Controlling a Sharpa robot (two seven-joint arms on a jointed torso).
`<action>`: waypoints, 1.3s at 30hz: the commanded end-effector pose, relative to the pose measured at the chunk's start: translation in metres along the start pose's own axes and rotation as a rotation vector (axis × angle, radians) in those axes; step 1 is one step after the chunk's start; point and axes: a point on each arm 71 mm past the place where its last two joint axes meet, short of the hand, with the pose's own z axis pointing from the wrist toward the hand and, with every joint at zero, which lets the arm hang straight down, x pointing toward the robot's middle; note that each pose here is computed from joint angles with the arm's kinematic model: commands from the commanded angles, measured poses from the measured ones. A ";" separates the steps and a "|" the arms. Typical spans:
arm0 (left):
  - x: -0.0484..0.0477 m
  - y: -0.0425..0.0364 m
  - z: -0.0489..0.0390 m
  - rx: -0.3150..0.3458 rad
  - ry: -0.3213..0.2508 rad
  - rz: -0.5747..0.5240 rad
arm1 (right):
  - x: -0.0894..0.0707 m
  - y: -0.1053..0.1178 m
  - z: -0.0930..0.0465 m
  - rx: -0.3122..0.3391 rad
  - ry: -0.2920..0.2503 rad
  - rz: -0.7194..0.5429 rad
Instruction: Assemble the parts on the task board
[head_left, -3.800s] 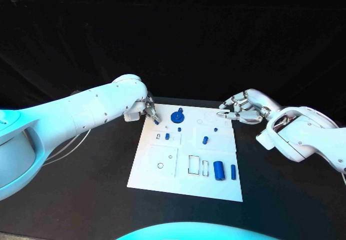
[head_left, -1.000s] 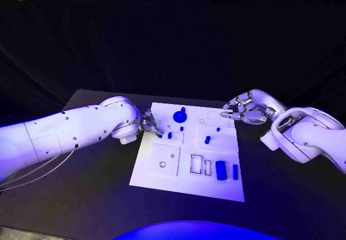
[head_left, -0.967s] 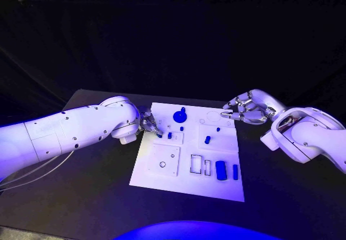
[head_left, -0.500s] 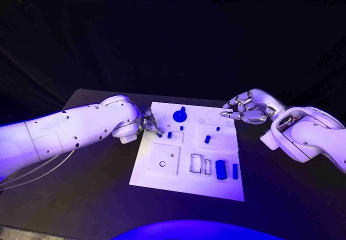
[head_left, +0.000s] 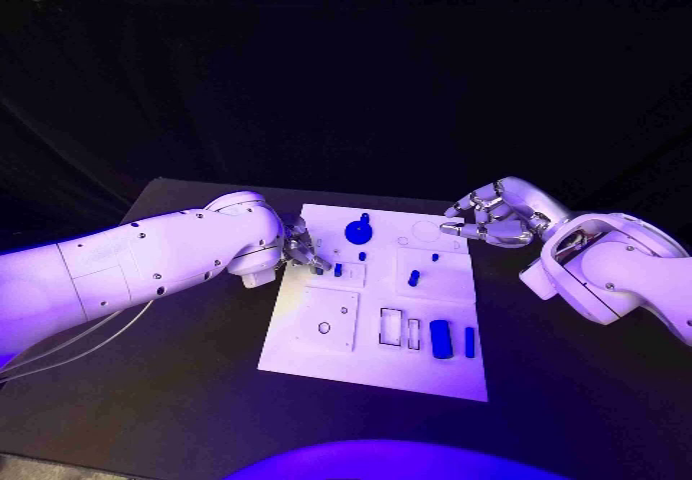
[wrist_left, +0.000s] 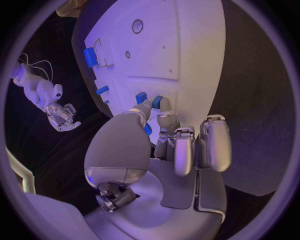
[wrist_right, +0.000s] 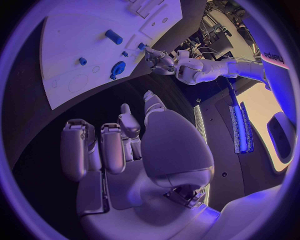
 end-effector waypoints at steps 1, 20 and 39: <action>0.0005 -0.0007 0.0015 -0.011 0.009 0.021 | 0.001 0.001 0.000 -0.007 0.009 -0.005; -0.0025 0.0028 0.0041 -0.007 0.003 0.003 | 0.000 0.000 -0.001 -0.006 0.006 -0.006; -0.0171 0.0036 -0.0074 0.066 -0.072 -0.130 | 0.001 -0.002 -0.001 -0.004 0.005 -0.006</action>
